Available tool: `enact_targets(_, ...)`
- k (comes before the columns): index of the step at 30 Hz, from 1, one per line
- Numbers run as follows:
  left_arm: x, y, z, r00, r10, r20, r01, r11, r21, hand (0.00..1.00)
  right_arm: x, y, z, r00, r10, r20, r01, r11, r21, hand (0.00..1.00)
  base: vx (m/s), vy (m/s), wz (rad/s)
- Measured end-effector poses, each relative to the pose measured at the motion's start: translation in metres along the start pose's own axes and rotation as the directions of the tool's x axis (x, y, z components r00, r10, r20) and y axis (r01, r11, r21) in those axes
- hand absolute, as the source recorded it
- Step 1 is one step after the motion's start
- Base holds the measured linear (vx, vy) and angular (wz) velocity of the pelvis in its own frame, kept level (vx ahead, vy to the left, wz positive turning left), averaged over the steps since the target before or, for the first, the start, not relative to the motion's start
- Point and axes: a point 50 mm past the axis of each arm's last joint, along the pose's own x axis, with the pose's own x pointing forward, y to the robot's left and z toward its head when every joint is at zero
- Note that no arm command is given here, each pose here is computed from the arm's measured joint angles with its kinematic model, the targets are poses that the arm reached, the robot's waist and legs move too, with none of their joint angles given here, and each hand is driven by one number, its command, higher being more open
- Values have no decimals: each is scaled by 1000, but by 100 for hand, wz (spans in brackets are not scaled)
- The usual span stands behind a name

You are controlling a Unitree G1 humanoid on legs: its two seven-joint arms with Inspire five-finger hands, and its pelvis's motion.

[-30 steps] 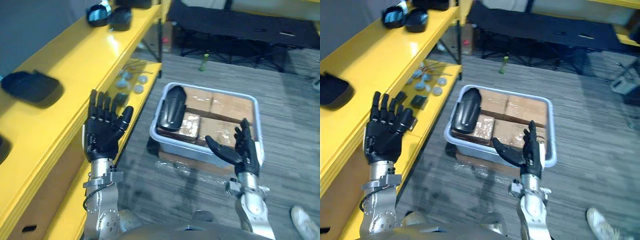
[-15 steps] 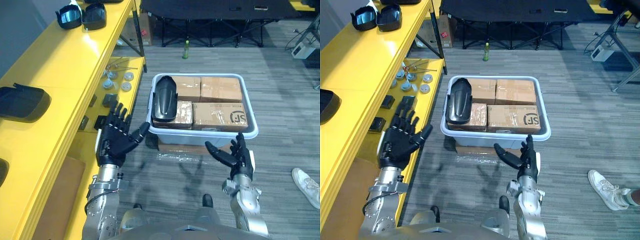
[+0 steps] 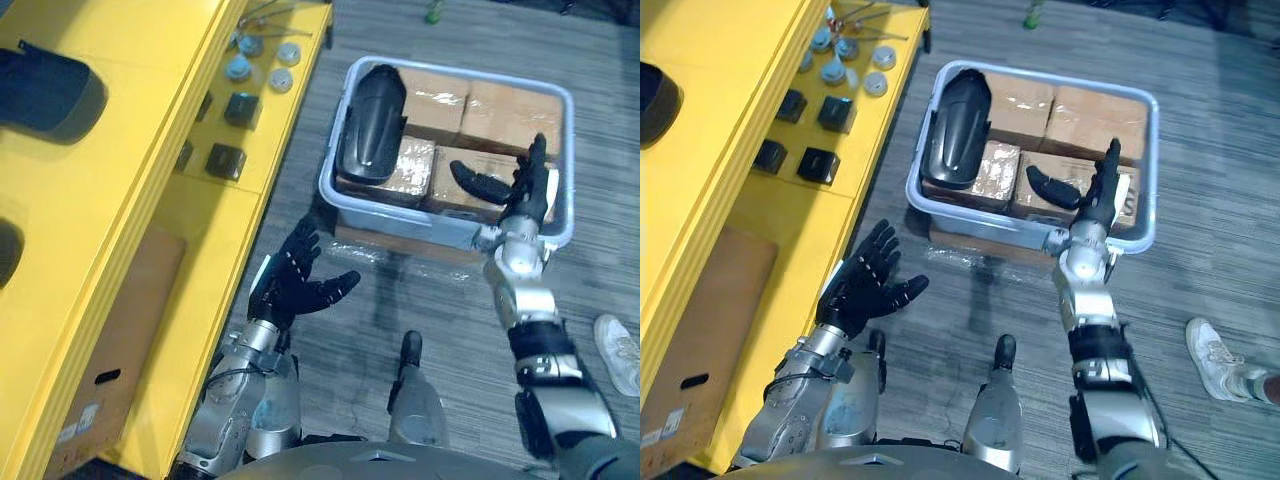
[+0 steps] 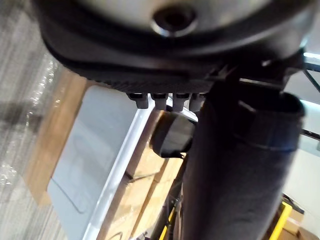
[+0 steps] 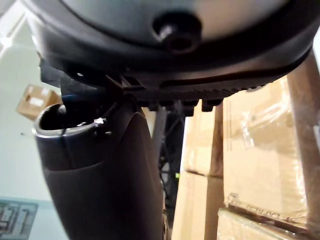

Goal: Walk over and take three plastic housings, then place them on the shelf

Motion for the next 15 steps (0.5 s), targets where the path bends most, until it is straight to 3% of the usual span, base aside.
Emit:
enact_targets(10,11,-5,-18,999,24,-30,-25,998,-54,100,55,-7,43,998,-57,-41,50,986,-157,100,-2,7,17)
enact_targets(15,7,0,-33,993,79,-84,-86,994,-73,100,69,-10,62,993,-89,-78,78,988,-131,100,-22,18,7)
